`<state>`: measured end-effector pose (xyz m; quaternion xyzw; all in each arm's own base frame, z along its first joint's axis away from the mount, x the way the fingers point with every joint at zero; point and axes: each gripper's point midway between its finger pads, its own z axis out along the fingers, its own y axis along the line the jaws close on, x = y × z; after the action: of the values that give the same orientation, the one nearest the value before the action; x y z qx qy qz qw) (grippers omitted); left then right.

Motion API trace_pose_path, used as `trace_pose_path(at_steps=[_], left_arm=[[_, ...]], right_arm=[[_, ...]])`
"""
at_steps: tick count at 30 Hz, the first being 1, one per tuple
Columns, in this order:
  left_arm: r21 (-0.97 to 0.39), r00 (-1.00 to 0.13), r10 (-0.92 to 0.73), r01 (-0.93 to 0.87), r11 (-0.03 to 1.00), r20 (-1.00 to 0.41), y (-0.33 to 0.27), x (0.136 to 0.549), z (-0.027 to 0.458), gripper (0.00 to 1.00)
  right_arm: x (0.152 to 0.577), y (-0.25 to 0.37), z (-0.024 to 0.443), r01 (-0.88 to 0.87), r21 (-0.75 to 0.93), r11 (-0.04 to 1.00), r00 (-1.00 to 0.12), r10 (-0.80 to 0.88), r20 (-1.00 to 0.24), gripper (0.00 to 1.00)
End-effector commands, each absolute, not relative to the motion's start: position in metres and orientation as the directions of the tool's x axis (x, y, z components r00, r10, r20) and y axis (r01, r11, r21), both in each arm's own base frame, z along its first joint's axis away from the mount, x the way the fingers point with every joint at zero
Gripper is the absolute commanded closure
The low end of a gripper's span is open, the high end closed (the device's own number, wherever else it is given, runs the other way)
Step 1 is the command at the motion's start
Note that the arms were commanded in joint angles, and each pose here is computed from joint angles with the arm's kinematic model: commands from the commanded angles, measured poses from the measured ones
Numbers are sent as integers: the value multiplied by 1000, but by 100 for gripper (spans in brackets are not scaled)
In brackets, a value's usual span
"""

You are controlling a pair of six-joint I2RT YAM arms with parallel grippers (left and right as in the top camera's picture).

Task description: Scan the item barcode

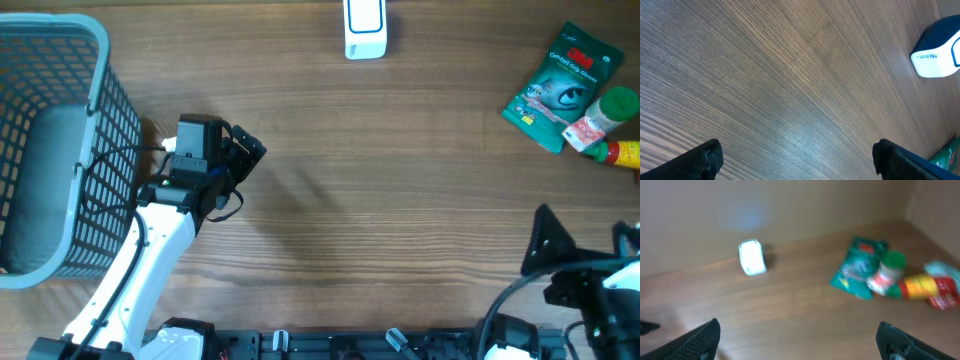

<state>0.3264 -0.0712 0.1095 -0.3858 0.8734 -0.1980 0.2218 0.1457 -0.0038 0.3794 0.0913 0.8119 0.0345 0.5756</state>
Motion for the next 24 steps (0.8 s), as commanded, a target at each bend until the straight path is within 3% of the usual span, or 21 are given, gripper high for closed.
trace_pose_path(at_steps=[1,11,16,24], left_arm=[[-501,-603,-759,-591,632,-245,-67,326,105,0],[-501,-603,-759,-591,632,-246,-67,326,105,0],[-501,-603,-759,-591,632,-246,-67,326,105,0],[-501,-603,-759,-591,632,-245,-67,326,105,0]], right_arm=[[143,8,372,14,154,988,-243,152,-958,0],[181,12,326,-84,219,972,13,221,-975,0],[201,10,292,-107,300,948,72,309,-948,0],[232,2,236,-78,351,933,58,355,-933,0]])
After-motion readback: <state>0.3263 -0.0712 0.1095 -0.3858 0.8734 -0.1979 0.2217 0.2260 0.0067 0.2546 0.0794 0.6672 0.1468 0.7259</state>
